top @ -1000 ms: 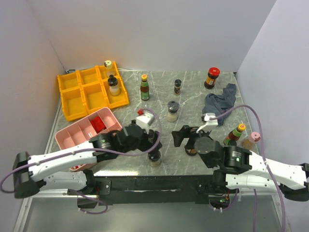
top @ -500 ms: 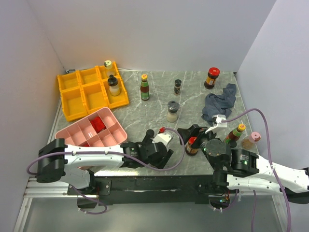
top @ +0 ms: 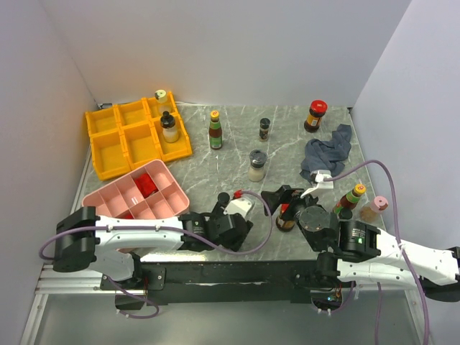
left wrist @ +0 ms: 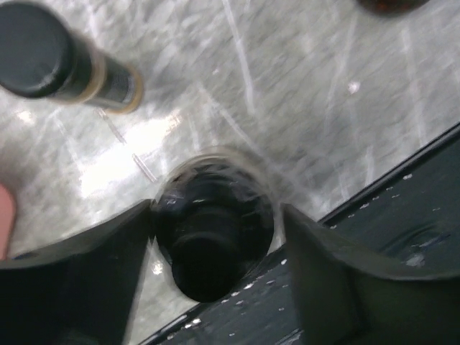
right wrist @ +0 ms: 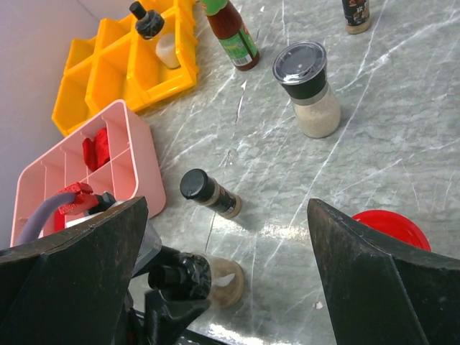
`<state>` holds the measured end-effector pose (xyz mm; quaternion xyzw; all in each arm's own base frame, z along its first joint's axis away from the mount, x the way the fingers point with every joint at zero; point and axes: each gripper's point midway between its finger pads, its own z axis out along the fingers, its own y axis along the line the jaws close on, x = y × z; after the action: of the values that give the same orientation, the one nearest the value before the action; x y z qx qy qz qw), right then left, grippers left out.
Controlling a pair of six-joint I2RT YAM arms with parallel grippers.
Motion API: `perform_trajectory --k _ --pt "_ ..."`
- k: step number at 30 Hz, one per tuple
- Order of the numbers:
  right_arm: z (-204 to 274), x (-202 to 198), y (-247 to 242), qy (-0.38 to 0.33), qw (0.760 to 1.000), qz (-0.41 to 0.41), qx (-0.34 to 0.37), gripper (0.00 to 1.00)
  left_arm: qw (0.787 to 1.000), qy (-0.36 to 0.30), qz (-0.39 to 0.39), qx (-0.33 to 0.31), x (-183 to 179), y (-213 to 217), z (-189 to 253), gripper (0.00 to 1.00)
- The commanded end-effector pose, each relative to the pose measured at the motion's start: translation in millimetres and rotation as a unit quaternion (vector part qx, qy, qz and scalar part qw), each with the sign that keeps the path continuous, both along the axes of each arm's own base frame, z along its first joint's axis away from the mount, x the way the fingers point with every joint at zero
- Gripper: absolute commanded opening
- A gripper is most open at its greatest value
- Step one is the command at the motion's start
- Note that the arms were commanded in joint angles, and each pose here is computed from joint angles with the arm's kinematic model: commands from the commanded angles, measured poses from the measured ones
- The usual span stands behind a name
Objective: Organize the condiment bottles
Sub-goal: Pick up the bottle from the corner of the board, then place the bottle in the storage box.
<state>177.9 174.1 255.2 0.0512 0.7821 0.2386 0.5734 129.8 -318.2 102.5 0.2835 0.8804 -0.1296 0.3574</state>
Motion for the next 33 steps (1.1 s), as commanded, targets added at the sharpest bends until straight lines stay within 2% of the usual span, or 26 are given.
perform_trajectory --k 1,2,4,9,11,16,22,27,33 --pt "9 4 2 -0.009 1.0 -0.01 0.023 1.0 1.0 0.021 0.013 -0.01 -10 12 1 0.61" --pt "10 4 2 -0.01 1.0 -0.01 0.026 1.0 0.999 0.022 0.019 -0.013 -10 16 2 0.45" --pt "10 3 4 -0.01 1.0 -0.006 0.028 1.0 0.999 0.023 0.033 -0.024 -10 21 9 0.34" --pt "11 3 8 -0.008 1.0 0.0 0.023 1.0 0.996 0.002 0.081 -0.046 -1 39 37 0.18" --pt "9 3 10 -0.006 1.0 0.001 0.022 1.0 0.993 -0.013 0.108 -0.053 4 51 53 0.01" --pt "7 1 19 -0.005 0.999 0.018 0.03 1.0 0.977 -0.078 0.19 -0.064 34 81 92 0.01" --pt "3 0 27 0.0 0.999 0.031 0.023 1.0 0.961 -0.127 0.239 -0.063 84 101 129 0.01" --pt "-1 -1 33 -0.003 0.999 0.047 0.012 1.0 0.939 -0.153 0.291 -0.101 152 122 156 0.01" --pt "-5 -2 34 -0.001 0.999 0.051 -0.003 1.0 0.914 -0.173 0.357 -0.089 229 163 163 0.01"
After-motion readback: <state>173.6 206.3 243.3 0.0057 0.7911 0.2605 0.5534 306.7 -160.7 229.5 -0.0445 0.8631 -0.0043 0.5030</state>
